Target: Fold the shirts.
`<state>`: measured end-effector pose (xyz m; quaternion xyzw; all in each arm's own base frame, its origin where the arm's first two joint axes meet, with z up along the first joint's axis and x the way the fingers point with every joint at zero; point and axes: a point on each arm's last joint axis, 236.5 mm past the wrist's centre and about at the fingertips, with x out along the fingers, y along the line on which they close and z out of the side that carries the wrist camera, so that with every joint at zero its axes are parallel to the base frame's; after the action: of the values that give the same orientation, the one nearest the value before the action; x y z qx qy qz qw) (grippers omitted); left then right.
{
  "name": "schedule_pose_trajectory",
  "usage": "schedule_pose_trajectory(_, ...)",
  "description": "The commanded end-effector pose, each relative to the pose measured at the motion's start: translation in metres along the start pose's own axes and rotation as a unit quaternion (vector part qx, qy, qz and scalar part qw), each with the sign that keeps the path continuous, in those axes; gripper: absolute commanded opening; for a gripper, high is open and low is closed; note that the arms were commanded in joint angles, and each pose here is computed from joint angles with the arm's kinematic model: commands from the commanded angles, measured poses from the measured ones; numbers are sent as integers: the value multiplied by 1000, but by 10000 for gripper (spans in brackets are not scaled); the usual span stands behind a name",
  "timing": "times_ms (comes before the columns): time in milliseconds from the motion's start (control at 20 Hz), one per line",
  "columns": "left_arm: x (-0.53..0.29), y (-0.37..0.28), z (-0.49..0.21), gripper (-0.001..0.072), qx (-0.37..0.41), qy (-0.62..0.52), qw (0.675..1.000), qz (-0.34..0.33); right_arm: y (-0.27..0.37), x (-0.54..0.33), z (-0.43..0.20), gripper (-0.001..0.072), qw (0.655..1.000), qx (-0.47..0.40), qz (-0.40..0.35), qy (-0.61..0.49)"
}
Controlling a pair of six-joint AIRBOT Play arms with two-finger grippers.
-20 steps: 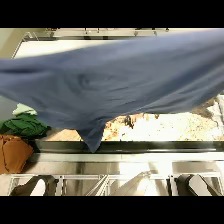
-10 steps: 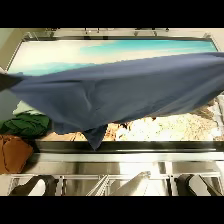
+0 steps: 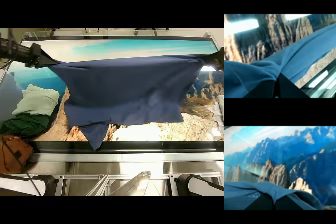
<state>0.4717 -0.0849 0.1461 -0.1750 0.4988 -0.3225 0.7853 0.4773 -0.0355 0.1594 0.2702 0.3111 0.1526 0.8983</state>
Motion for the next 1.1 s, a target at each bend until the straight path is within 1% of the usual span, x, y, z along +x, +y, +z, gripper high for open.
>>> schedule_pose_trajectory(0, 5, -21, 11, 15, 29, 8, 999, -23, 16, 17, -11, 18, 1000, -6, 20, 18)
schedule_pose_trajectory(100, -17, -52, 4, 15, 50, -3, 999, -21, 41, -7, -17, 18, 999, -19, 38, 33)
schedule_pose_trajectory(200, -42, -94, -16, 15, 78, -12, 997, -20, 78, -46, -22, 18, 996, -57, 53, 35)
schedule_pose_trajectory(250, -57, -117, -30, 15, 96, -22, 995, -18, 97, -71, -23, 18, 995, -79, 45, 25)
schedule_pose_trajectory(350, -92, -168, -65, 15, 143, -58, 988, -10, 132, -127, -22, 18, 991, -128, 4, -25)
schedule_pose_trajectory(450, -139, -221, -101, 17, 198, -131, 971, 12, 170, -186, -15, 18, 977, -182, -26, -112)
schedule_pose_trajectory(550, -196, -265, -129, 18, 251, -234, 937, 62, 209, -252, 1, 18, 939, -230, -70, -244)
schedule_pose_trajectory(600, -227, -280, -136, 19, 275, -294, 909, 108, 227, -286, 10, 18, 909, -253, -96, -316)
schedule_pose_trajectory(650, -258, -290, -138, 19, 287, -350, 877, 164, 239, -314, 18, 18, 883, -262, -115, -372)
schedule_pose_trajectory(700, -279, -290, -137, 19, 287, -380, 852, 216, 246, -335, 26, 18, 860, -266, -132, -416)
schedule_pose_trajectory(750, -291, -284, -135, 21, 281, -385, 842, 252, 247, -344, 31, 18, 849, -266, -141, -434)
schedule_pose_trajectory(800, -288, -275, -134, 21, 271, -364, 852, 261, 241, -341, 35, 18, 853, -261, -144, -427)
schedule_pose_trajectory(850, -276, -262, -133, 21, 252, -326, 877, 248, 229, -328, 36, 18, 869, -247, -141, -404)
schedule_pose_trajectory(900, -256, -248, -132, 21, 233, -274, 908, 214, 209, -306, 35, 18, 896, -219, -133, -362)
schedule_pose_trajectory(950, -236, -235, -127, 22, 219, -235, 931, 174, 184, -278, 31, 18, 927, -178, -122, -306)
schedule_pose_trajectory(1050, -192, -199, -122, 22, 171, -151, 968, 108, 139, -224, 10, 18, 971, -114, -93, -189)
